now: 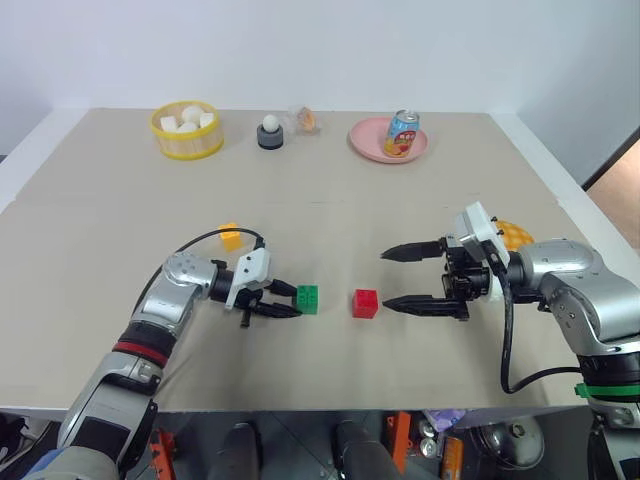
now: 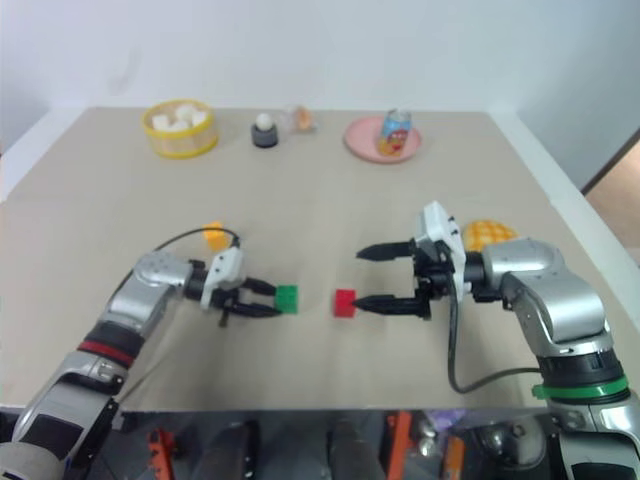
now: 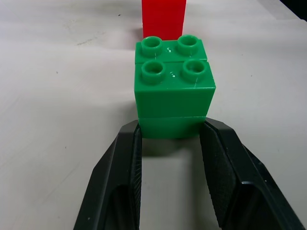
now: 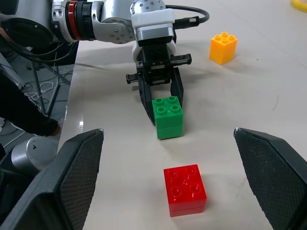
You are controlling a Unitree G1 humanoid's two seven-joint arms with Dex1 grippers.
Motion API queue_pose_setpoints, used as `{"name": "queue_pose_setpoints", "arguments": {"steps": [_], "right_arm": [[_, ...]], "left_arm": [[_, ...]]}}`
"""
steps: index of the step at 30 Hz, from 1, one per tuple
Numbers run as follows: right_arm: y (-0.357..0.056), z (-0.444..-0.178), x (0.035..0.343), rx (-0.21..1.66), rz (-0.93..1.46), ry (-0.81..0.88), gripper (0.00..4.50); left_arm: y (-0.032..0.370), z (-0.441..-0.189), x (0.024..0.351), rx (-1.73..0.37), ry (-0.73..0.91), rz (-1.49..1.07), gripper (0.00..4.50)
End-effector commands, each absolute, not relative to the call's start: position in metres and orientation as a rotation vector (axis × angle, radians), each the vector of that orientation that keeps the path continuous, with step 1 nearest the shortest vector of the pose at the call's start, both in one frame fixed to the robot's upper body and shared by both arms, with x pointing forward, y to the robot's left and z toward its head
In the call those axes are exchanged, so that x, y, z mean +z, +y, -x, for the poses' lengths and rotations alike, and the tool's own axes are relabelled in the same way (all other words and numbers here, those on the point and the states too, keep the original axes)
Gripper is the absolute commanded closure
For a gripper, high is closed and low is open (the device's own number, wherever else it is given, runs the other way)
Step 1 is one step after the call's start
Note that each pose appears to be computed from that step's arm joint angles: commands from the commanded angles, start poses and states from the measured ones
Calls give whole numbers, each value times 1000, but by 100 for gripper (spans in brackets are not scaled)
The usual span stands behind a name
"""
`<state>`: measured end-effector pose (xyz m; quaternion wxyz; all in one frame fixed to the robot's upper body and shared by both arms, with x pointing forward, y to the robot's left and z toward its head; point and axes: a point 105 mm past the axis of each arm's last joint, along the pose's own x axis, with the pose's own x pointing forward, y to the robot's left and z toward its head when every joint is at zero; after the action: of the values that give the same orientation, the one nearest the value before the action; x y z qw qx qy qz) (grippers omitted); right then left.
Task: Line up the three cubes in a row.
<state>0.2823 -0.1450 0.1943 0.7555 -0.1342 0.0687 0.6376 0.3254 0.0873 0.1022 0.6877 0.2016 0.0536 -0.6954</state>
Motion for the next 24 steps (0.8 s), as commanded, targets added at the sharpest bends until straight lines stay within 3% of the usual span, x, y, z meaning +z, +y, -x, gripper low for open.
{"name": "queue_pose_setpoints", "arguments": {"steps": [1, 24], "right_arm": [[-144, -283, 203, 1392, 321, 111, 0], [-143, -284, 204, 1382, 323, 104, 0]], "left_arm": [[89, -325, 108, -1556, 86, -460, 328], [82, -327, 103, -1547, 76, -468, 328]]}}
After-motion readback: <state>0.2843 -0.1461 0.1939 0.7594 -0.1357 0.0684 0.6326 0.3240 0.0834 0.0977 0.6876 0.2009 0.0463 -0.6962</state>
